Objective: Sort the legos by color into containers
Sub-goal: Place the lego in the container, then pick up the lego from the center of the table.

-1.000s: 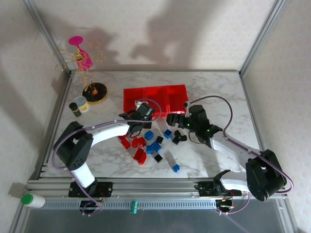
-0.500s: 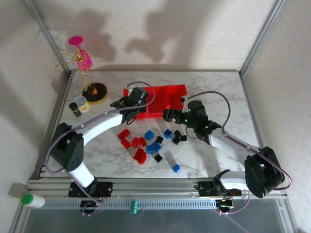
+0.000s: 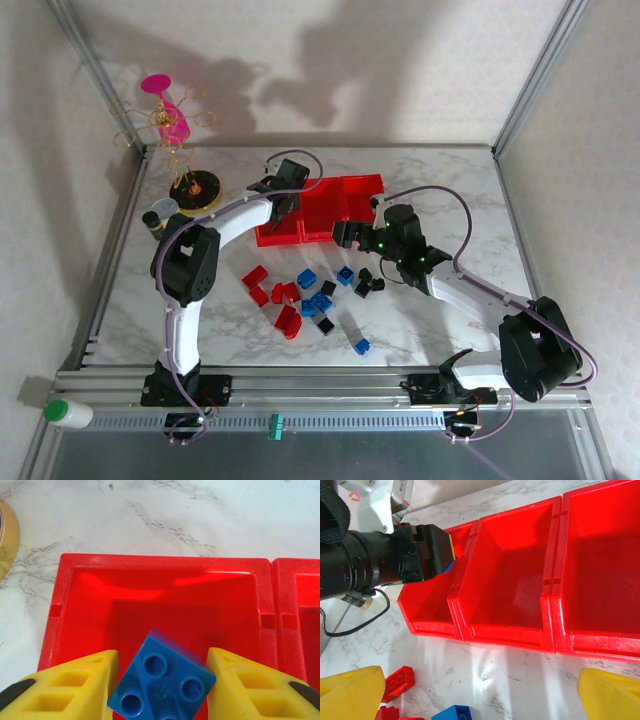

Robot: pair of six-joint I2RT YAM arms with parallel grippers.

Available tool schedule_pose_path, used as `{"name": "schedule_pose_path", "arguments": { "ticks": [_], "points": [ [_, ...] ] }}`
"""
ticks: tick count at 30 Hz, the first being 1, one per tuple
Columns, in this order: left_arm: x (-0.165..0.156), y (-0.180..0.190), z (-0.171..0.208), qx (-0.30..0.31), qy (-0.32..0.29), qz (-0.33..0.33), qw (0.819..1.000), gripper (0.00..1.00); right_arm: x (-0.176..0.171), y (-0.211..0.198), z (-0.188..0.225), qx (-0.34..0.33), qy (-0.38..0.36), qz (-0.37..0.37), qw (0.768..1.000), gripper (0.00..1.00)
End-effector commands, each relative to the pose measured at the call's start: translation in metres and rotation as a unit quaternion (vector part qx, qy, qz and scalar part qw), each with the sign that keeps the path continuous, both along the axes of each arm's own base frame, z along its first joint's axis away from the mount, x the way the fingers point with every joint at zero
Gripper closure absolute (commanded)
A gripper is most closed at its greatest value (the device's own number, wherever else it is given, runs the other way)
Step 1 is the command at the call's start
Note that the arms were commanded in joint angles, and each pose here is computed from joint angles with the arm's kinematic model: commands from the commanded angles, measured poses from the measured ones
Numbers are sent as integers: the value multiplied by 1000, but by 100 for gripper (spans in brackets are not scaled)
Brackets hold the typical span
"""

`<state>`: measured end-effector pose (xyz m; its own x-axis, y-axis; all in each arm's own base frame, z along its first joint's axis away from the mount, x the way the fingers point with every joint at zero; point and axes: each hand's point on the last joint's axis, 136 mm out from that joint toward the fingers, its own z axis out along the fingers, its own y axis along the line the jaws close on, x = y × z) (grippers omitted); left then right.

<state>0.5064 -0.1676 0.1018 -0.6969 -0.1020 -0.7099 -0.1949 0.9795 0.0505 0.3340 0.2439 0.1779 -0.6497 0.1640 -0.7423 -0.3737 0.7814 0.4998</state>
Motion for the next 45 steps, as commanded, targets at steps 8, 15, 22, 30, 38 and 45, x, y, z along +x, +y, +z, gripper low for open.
{"name": "schedule_pose_path", "arguments": {
  "ticks": [8, 15, 22, 30, 38, 45],
  "points": [
    [4, -1, 34, -19, -24, -10, 999, 45, 7, 3, 20, 0, -24, -4, 1000, 1],
    [-24, -19, 65, -77, -36, -47, 995, 44, 3, -1, 13, -9, -8, -8, 1000, 1],
    [-83, -43, 73, -113, -31, -90, 989, 42, -9, -9, -4, -29, 23, -9, 999, 1],
    [-146, -64, 54, -141, 5, -127, 982, 35, -31, -16, -19, -36, 47, 7, 998, 1],
    [-191, -91, 12, -140, 62, -158, 976, 26, -50, -17, -33, -28, 66, 32, 997, 1],
    [-200, -99, -28, -94, 104, -156, 978, 24, -59, -24, -45, -24, 70, 25, 997, 1]
  ]
}}
